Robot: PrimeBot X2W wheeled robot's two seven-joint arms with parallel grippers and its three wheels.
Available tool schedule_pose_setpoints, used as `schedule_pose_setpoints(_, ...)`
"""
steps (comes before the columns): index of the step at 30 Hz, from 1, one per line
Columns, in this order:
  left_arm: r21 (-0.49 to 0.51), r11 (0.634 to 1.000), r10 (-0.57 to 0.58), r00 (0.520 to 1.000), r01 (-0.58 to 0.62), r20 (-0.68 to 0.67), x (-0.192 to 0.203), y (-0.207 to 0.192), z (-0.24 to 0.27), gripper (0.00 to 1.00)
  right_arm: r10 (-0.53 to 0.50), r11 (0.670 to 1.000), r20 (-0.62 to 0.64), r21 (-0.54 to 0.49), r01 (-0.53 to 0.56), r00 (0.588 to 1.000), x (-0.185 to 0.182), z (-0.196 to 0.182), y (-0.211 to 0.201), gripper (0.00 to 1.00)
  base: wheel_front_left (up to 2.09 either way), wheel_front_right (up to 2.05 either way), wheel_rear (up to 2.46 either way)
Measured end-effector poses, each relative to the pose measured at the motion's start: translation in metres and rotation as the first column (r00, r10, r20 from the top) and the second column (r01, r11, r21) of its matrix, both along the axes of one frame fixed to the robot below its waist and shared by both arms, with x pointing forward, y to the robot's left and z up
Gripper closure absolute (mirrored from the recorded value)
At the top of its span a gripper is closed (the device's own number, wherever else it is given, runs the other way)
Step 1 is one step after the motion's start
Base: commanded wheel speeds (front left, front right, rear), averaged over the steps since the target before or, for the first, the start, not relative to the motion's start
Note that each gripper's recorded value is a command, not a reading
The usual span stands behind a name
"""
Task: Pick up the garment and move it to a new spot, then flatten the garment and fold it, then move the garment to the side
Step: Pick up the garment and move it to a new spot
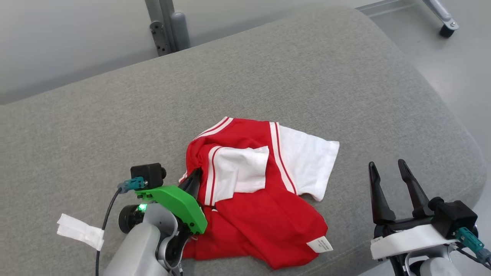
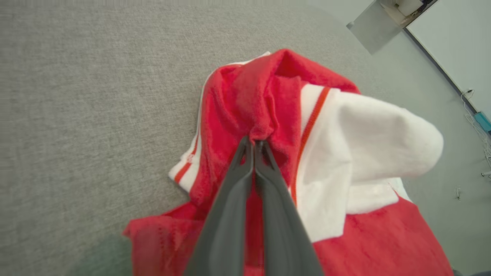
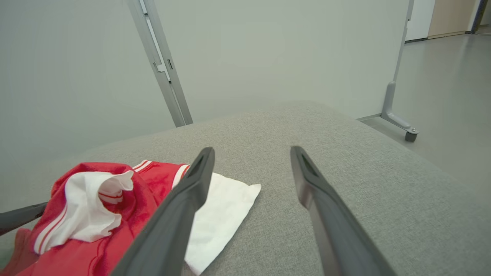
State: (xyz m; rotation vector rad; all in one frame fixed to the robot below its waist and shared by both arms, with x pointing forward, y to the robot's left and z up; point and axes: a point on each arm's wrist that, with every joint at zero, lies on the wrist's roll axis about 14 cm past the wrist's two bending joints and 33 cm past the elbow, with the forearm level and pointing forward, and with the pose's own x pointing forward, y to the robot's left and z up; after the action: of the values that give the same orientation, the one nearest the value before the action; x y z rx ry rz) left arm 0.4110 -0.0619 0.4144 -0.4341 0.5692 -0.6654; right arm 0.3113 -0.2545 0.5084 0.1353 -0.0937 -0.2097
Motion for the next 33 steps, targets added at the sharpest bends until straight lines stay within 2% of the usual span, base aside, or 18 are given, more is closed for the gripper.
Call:
schedule_pose_setpoints(1, 0.002, 1.0, 0.006, 1.0, -0.006, 0.019, 0.002, 0.001, 0.001, 0.01, 0.009, 1.0, 0.003, 0.0, -0.009, 1.0, 0.003, 0.001, 0.002, 0.0, 0.0, 0.0, 0.0)
schedule_pose_setpoints(6, -0.041, 0.998, 0.051, 0.973, -0.043, 0.223, 0.013, 0.005, 0.036, 0.0, 0.055, 0.998, 0.011, -0.02, -0.055, 0.998, 0.014, 0.004, 0.014, 0.0, 0.0, 0.0, 0.0)
schedule_pose_setpoints(9, -0.054, 0.994, 0.108, 0.925, -0.095, 0.365, 0.019, 0.021, 0.061, 0.0, 0.063, 0.997, 0.032, -0.041, -0.062, 0.997, 0.016, 0.011, 0.014, 0.0, 0.0, 0.0, 0.0)
schedule_pose_setpoints(13, -0.022, 0.979, 0.191, 0.869, -0.204, 0.457, 0.015, 0.06, 0.071, 0.0, 0.08, 0.995, 0.054, -0.07, -0.076, 0.995, 0.015, 0.02, 0.012, 0.0, 0.0, 0.0, 0.0)
schedule_pose_setpoints(19, 0.008, 0.931, 0.315, 0.815, -0.365, 0.486, -0.013, 0.12, 0.07, 0.0, 0.118, 0.987, 0.061, -0.115, -0.11, 0.991, 0.015, 0.026, 0.015, 0.0, 0.0, 0.0, 0.0)
schedule_pose_setpoints(28, 0.066, 0.818, 0.474, 0.735, -0.571, 0.484, -0.058, 0.204, 0.055, 0.0, 0.18, 0.976, 0.052, -0.135, -0.171, 0.982, 0.018, 0.024, 0.028, 0.0, 0.0, 0.0, 0.0)
schedule_pose_setpoints(33, 0.087, 0.797, 0.485, 0.719, -0.598, 0.497, -0.074, 0.224, 0.052, 0.0, 0.2, 0.973, 0.054, -0.131, -0.192, 0.978, 0.021, 0.023, 0.038, 0.0, 0.0, 0.0, 0.0)
